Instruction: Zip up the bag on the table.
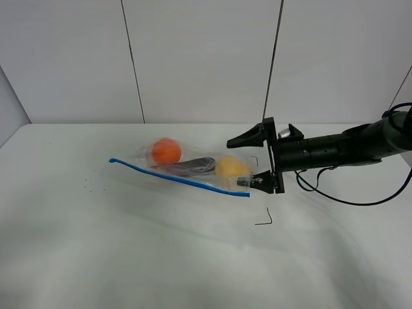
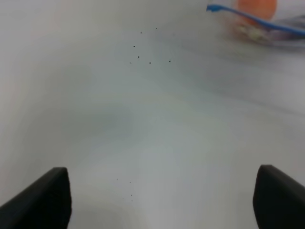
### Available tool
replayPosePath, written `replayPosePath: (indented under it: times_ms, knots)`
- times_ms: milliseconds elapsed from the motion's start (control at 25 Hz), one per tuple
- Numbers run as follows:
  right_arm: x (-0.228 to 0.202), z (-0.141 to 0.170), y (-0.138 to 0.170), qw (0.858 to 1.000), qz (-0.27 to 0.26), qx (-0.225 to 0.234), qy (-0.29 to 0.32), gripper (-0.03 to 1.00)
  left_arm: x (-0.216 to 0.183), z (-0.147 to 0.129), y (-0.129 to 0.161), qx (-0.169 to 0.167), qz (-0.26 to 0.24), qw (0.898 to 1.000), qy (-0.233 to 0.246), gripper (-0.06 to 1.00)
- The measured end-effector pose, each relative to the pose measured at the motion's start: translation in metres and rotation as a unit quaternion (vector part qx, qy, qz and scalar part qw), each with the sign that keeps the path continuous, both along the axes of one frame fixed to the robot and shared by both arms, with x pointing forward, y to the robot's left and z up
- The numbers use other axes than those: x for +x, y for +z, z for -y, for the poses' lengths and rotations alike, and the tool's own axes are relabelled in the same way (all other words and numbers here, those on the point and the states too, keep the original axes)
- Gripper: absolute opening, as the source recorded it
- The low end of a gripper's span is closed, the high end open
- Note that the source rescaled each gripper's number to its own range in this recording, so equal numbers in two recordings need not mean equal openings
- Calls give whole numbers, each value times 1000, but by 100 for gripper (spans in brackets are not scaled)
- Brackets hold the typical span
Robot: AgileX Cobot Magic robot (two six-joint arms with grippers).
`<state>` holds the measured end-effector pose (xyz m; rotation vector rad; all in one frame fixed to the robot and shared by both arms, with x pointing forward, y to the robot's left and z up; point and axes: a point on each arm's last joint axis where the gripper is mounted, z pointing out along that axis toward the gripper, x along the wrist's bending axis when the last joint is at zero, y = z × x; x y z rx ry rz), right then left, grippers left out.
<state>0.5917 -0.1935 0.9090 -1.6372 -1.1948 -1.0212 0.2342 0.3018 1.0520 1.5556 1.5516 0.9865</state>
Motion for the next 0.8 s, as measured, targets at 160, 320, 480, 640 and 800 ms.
replayPosePath:
  times_ms: [160, 320, 480, 640, 800]
  knots:
    - [-6, 2, -5, 998, -12, -43, 50, 100, 0, 0, 0, 0, 0, 1000, 0, 100]
    - [5, 8, 4, 985, -6, -129, 114, 100, 0, 0, 0, 0, 0, 1000, 0, 100]
    - [30, 21, 26, 955, 16, -254, 151, 100, 0, 0, 0, 0, 0, 1000, 0, 100]
    - [55, 36, 54, 910, 48, -386, 147, 100, 0, 0, 0, 0, 0, 1000, 0, 100]
    - [72, 46, 79, 874, 83, -461, 128, 100, 0, 0, 0, 0, 0, 1000, 0, 100]
